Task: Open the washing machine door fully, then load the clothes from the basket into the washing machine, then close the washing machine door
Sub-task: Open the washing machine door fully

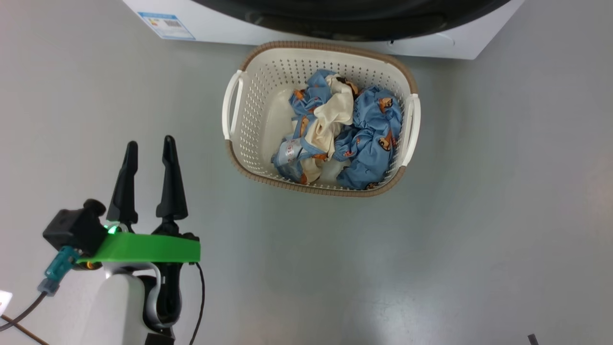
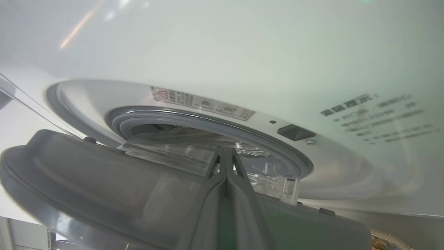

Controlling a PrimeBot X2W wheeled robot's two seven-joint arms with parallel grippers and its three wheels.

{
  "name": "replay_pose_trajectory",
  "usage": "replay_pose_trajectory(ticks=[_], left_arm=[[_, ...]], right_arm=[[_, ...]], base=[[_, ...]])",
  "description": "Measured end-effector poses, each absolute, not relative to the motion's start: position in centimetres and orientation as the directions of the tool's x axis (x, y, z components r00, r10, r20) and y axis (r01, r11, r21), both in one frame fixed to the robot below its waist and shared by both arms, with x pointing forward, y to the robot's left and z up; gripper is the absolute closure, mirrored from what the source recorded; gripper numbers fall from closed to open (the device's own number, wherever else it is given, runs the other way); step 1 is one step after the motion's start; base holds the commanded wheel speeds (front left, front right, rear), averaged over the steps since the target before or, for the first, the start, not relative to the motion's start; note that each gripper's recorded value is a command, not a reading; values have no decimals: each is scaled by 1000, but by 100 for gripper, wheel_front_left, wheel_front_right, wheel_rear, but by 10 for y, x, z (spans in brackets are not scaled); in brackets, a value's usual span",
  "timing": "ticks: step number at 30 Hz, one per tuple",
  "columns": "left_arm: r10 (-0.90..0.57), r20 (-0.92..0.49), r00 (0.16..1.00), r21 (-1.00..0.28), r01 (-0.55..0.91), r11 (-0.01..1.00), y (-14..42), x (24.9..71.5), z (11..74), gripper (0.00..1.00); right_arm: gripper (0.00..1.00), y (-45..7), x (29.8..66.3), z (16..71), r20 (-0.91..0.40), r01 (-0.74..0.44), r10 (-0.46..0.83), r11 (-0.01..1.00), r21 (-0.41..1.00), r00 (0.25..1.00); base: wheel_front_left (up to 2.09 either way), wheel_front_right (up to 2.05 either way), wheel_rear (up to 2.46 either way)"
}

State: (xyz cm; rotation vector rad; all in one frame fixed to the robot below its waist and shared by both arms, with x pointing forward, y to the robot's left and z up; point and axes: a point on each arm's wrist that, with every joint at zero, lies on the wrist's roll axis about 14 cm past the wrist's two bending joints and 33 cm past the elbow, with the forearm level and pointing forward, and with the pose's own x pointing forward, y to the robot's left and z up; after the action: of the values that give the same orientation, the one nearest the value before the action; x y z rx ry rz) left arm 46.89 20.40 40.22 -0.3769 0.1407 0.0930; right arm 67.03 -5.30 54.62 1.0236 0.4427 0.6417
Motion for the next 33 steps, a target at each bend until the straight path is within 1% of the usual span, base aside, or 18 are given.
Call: replay_pose_trajectory(ticks=[9, 15, 16, 18, 19, 27, 33], left_arm=[[75, -126, 989, -364, -116, 924, 206, 462, 418, 0], [85, -110, 990, -360, -119, 925, 209, 453, 428, 0], [85, -110, 990, -360, -119, 925, 209, 453, 428, 0], [89, -107, 990, -355, -122, 927, 210, 447, 431, 0], [89, -107, 990, -355, -122, 927, 210, 447, 431, 0], [107, -77, 991, -345, -127, 930, 216, 432, 447, 0], [129, -62, 990, -332, -142, 932, 223, 415, 457, 0]], right_arm=[[100, -50, 642, 544, -83, -249, 720, 342, 906, 689], [100, -44, 613, 542, -112, -238, 758, 337, 911, 642], [100, -44, 613, 542, -112, -238, 758, 337, 911, 642], [100, -40, 599, 540, -126, -231, 773, 335, 913, 621], [100, -40, 599, 540, -126, -231, 773, 335, 913, 621], [100, -13, 556, 544, -145, -247, 840, 312, 917, 523], [100, -9, 534, 548, -150, -251, 855, 307, 918, 496]], base=[[0, 0, 0], [0, 0, 0], [0, 0, 0], [0, 0, 0], [0, 0, 0], [0, 0, 0], [0, 0, 0]])
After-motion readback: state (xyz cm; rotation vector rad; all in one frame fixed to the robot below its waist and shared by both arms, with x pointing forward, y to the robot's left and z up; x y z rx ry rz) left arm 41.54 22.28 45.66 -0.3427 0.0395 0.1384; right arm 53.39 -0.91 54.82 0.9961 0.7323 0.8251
